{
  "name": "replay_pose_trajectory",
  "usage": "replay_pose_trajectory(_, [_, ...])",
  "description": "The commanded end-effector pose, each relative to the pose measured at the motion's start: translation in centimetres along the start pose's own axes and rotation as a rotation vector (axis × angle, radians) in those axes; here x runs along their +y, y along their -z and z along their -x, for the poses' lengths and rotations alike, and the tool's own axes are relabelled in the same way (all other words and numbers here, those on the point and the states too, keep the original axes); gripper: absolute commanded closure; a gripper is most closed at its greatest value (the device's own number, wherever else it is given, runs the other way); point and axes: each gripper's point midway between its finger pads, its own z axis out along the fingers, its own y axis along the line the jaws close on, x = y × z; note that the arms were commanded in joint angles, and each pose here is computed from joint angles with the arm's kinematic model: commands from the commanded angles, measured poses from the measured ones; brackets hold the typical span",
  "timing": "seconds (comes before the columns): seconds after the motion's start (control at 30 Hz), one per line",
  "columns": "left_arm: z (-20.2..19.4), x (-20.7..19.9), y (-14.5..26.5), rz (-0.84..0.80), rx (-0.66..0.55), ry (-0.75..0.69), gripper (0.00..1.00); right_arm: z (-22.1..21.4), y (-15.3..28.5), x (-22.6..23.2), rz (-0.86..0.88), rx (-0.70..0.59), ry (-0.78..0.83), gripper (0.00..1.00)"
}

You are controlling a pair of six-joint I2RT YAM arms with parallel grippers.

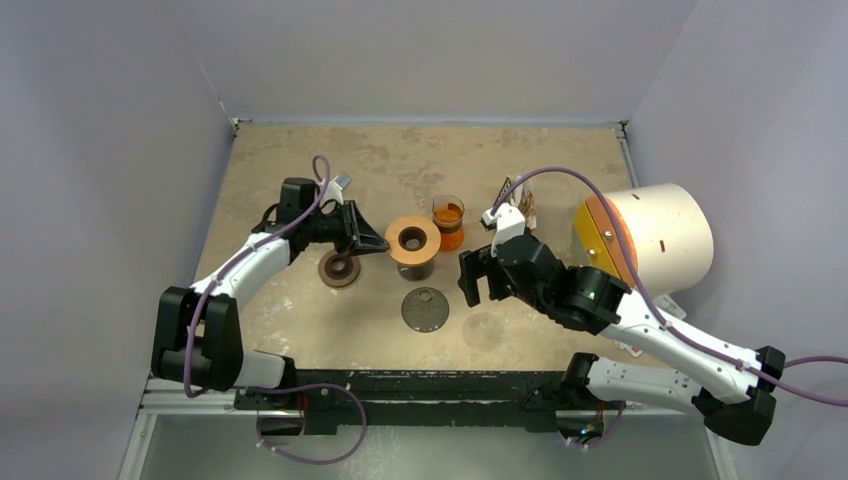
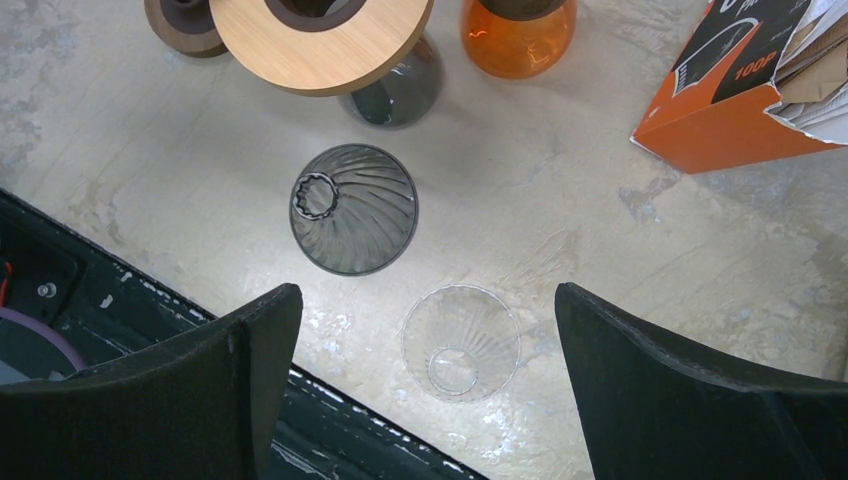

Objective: Place the coffee filter in the dripper
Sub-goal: Place the dripper holder onto the coffee server.

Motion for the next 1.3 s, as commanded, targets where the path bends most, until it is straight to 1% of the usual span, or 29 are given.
replay_pose_trajectory(0.0, [1.1,-1.2,-0.2,-0.034,-0.014,-0.035,0.82,0.5,0.3,-0.1,0.001,-0.027,-0.033,0.01])
replay_pose_trajectory(0.67, [1.3,-2.2,-2.1,-0.049,0.012,-0.045,0.82,0.0,0.0,-0.1,0.001,-0.021,-0.04,0.02])
replay_pose_trajectory(1.0, [1.5,-2.0,-3.0,-0.046,0.02,-0.041,0.82,-0.3,-0.4,0.1,0.006,-0.014,-0.05,0.02])
replay_pose_trajectory(1.17, [1.6,-2.3,-2.8,-0.043,0.021,-0.051,0.82,-0.5,-0.9,0.3,0.005,-0.013,-0.063,0.03])
replay_pose_trajectory(1.27, [1.5,-2.6,-2.3,-0.03,0.016,-0.067,0.8,-0.7,-1.4,0.3,0.001,-0.004,-0.066,0.03])
